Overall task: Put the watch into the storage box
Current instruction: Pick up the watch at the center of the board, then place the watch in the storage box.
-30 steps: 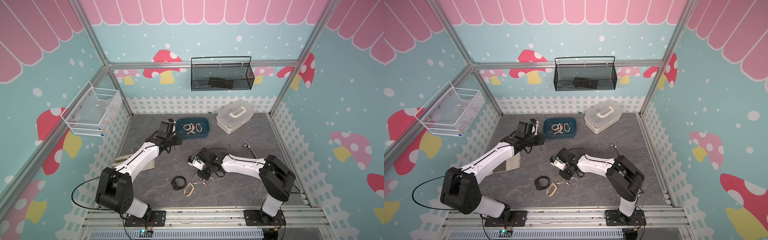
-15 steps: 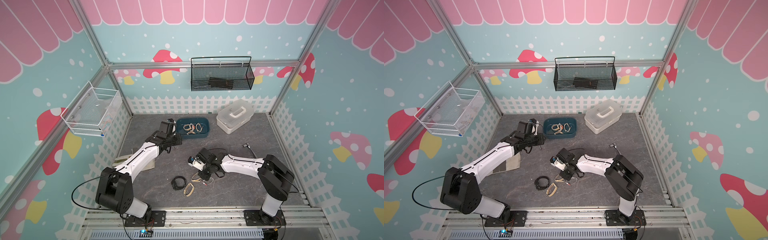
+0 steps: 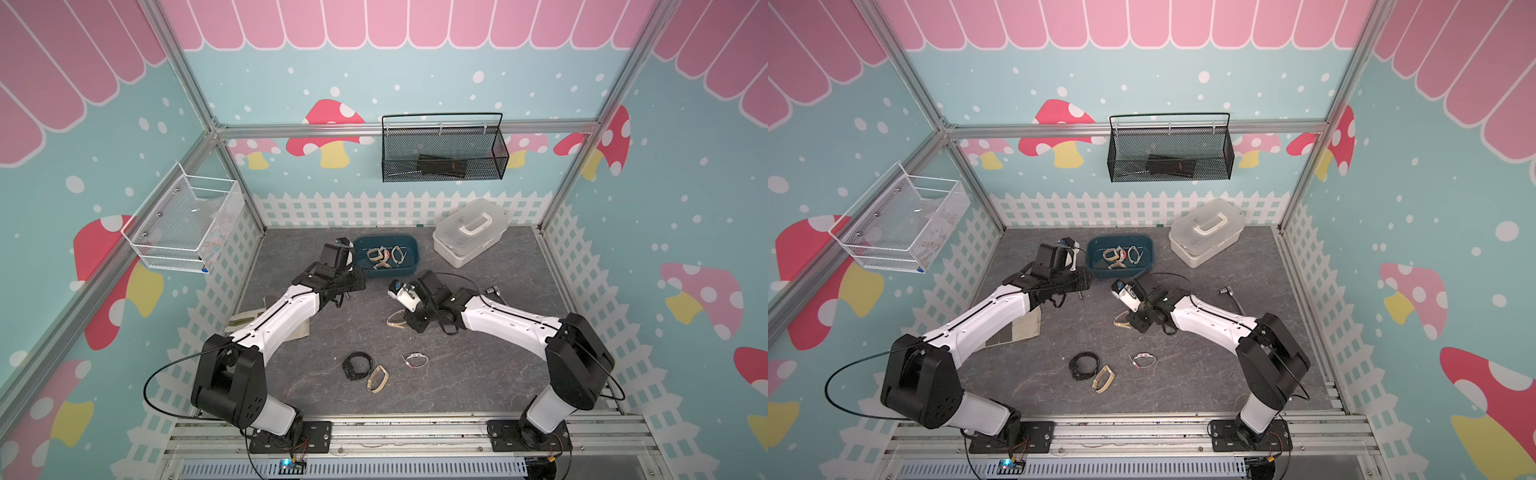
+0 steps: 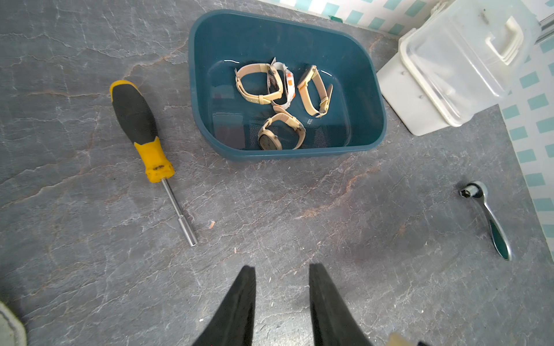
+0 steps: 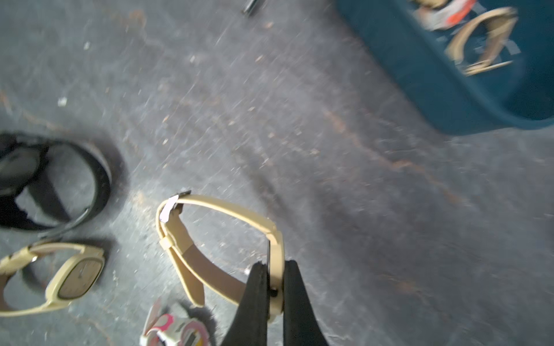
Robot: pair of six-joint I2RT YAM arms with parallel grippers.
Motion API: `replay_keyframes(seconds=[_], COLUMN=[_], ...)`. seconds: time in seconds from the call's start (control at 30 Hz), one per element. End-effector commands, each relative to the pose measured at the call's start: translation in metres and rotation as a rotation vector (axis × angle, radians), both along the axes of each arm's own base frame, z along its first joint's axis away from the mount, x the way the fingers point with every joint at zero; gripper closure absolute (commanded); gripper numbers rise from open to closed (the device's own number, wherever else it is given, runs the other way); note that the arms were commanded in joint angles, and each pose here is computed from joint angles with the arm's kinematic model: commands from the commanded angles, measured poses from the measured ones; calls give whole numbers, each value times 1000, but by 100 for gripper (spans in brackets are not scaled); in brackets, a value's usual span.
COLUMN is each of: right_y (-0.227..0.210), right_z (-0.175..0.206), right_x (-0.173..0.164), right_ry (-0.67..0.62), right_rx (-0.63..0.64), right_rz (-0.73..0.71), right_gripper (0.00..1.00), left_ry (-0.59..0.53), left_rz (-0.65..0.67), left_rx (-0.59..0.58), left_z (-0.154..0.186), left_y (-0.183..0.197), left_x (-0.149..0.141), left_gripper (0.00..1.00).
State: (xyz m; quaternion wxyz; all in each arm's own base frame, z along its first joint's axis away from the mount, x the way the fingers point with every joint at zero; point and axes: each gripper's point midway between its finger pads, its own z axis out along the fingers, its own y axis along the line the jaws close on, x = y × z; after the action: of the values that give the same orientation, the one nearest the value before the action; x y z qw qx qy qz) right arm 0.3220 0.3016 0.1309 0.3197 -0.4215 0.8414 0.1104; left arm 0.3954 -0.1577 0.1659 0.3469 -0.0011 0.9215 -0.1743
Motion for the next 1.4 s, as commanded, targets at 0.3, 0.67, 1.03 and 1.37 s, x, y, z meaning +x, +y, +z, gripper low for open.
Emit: replay_keyframes(seconds=[0.3, 0.67, 1.03, 1.37], right_y=[-12, 32, 44, 43], right_z=[59, 29, -10, -29], right_x=[153, 239, 256, 257], right_ry=[-139, -122, -77, -58], right_rx=[166, 138, 110, 84], right_rz=[-285, -288, -280, -280], right_gripper=[100, 100, 100, 92], left_ry=[-51, -69, -85, -85], left_rz=[6, -4, -10, -13], left_rx=[-5, -13, -4, 3], left_z=[14, 20, 25, 24], left_y=[1, -2, -2, -2], left_x=[0, -2, -4, -4], left_gripper=[66, 66, 66, 66])
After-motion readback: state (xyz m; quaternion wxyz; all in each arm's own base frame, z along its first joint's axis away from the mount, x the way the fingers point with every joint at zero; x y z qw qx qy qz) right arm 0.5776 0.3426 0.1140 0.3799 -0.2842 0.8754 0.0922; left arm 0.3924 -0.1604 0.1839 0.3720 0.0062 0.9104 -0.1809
